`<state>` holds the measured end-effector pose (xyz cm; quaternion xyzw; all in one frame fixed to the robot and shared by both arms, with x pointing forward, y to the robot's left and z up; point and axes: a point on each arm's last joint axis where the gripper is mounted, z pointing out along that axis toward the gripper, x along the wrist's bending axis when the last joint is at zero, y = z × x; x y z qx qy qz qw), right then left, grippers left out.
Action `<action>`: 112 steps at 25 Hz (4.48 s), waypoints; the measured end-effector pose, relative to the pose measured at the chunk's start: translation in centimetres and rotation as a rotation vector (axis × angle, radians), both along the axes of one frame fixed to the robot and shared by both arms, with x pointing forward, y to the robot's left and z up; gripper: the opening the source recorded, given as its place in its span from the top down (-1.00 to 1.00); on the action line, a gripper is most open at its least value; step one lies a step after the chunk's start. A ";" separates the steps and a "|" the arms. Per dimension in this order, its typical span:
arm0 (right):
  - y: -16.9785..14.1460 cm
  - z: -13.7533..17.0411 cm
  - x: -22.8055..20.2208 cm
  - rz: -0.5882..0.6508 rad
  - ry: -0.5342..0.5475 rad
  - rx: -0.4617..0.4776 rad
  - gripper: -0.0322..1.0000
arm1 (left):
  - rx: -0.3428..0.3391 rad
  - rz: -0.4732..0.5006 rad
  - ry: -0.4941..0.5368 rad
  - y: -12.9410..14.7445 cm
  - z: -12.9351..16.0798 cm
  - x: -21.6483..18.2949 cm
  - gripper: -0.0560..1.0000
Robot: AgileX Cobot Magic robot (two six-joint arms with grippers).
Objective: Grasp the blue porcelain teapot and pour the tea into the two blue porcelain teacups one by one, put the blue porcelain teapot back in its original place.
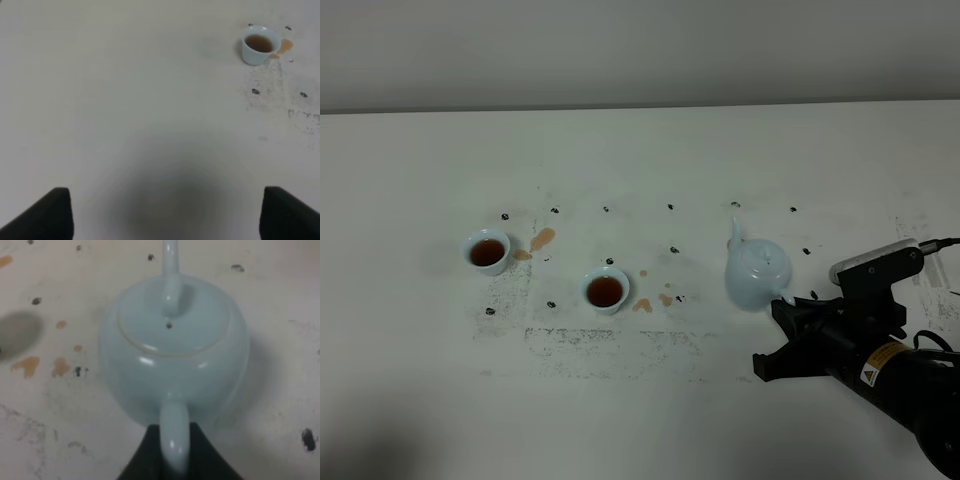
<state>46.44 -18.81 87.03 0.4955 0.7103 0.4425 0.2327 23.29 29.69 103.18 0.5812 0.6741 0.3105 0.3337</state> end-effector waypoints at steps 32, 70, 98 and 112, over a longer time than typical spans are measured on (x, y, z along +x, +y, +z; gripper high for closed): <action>-0.3 -1.2 -0.2 0.000 -0.044 -0.017 0.82 | 0.000 0.000 0.000 0.0 0.0 0.0 -0.48; -2.1 -1.2 -3.2 -0.045 -0.077 -0.004 -0.19 | 0.000 0.000 0.000 0.0 0.0 0.0 -0.48; -3.3 5.5 3.8 -0.333 -0.170 0.043 -0.01 | 0.000 0.000 0.000 0.0 0.0 0.0 -0.48; -1.6 15.3 12.5 -0.129 0.377 -0.251 -0.01 | 0.000 0.000 0.000 0.0 0.0 0.0 -0.48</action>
